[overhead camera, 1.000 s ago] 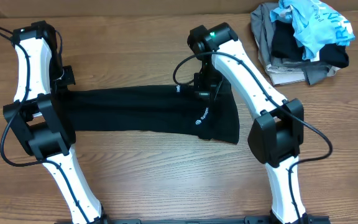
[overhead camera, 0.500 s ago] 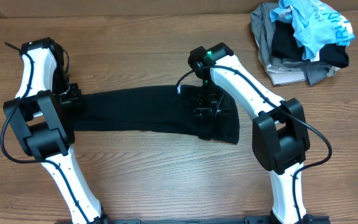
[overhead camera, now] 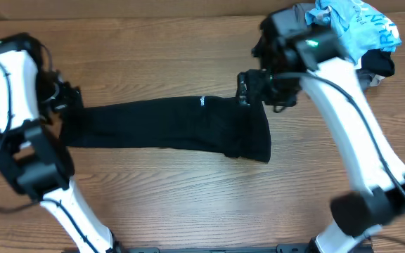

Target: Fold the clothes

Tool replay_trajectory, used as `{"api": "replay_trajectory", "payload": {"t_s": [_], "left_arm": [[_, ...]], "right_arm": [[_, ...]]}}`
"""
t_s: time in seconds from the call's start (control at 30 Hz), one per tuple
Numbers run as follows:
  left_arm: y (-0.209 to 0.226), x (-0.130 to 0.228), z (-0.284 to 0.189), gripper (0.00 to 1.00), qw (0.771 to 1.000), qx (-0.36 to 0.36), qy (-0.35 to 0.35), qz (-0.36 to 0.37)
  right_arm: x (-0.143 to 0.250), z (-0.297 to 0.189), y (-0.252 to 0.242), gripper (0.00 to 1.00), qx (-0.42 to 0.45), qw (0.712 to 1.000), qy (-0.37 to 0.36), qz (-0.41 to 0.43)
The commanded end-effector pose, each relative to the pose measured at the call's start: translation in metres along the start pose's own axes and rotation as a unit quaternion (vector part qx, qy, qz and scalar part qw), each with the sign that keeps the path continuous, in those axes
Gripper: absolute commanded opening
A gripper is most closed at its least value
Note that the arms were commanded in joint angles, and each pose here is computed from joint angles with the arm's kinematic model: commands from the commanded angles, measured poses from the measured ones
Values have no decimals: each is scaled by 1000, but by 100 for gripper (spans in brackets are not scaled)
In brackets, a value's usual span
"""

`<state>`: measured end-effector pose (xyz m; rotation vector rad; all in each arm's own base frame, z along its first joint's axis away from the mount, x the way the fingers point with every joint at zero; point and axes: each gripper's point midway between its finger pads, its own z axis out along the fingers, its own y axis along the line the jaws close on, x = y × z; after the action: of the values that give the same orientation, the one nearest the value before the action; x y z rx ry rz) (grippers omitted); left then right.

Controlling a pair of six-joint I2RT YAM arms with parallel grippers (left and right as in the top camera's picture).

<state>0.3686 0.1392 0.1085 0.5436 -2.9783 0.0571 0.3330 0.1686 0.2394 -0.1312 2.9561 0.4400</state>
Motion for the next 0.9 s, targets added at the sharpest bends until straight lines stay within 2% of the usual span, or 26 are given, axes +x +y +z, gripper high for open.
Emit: {"api": "replay_trajectory", "payload": {"t_s": [0.0,0.1,0.2,0.37,0.5,0.7,0.87], "left_arm": [[-13,12,-91,94,990,29,-133,17],[-13,21,-114,96,985,29,-171,16],[-13,25,-113,100,985,29,-171,15],[-9,23,-70,100,990,28,-138,17],[-7,1,-37,100,986,39,-163,15],[-7,-25,-4,100,975,30,-210,66],[-6,-27,24,100,967,12,-214,140]], "right_arm": [[13,-51,12,86,-24,997,-59,-33],[26,-60,10,86,-23,998,-54,-32],[35,-54,10,86,-19,999,-34,-30],[38,-21,29,86,-28,998,-20,-58],[41,12,44,90,-36,996,-13,-77],[50,45,45,91,-33,996,7,-86],[48,47,45,91,-34,996,4,-87]]}}
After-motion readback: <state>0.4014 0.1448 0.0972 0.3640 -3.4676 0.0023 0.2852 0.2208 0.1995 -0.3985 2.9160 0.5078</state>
